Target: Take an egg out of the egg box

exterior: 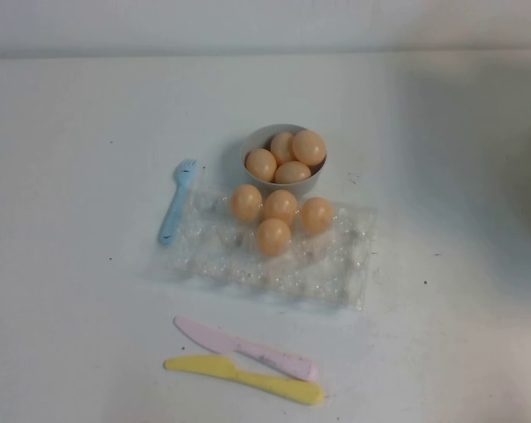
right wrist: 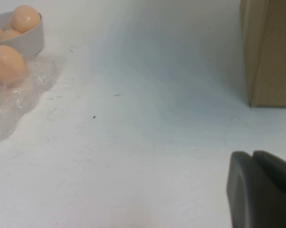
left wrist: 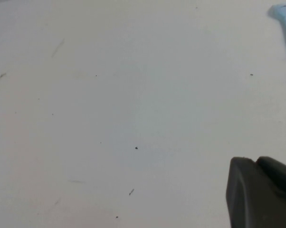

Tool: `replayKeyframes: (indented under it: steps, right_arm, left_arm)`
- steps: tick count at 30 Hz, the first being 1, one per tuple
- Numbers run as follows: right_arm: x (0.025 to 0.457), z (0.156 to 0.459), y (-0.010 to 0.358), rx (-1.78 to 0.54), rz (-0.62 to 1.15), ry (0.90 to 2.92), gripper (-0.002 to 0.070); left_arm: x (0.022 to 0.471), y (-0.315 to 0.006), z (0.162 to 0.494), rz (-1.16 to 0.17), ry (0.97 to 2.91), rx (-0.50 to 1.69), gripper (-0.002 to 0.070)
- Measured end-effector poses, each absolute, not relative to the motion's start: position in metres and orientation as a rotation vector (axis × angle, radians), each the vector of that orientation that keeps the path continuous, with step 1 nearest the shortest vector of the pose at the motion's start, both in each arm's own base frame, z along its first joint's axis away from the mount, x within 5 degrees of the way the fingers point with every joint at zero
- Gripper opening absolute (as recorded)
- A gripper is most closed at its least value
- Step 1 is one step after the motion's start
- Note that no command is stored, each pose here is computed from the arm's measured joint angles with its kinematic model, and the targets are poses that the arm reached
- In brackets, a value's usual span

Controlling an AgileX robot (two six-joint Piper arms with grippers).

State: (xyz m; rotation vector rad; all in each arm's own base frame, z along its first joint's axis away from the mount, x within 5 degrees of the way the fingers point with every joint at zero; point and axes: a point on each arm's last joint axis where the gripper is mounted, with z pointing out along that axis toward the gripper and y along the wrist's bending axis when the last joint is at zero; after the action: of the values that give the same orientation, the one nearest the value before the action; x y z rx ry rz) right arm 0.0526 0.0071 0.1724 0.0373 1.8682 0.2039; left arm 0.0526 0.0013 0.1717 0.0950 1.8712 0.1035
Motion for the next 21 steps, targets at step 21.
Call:
replayKeyframes:
  steps: [21]
  right_arm:
    - [0.053, 0.172, 0.007, 0.038, 0.205, 1.868, -0.0017]
  left_arm:
    - [0.056, 0.002, 0.208, -0.287, 1.441, -0.303, -0.0003]
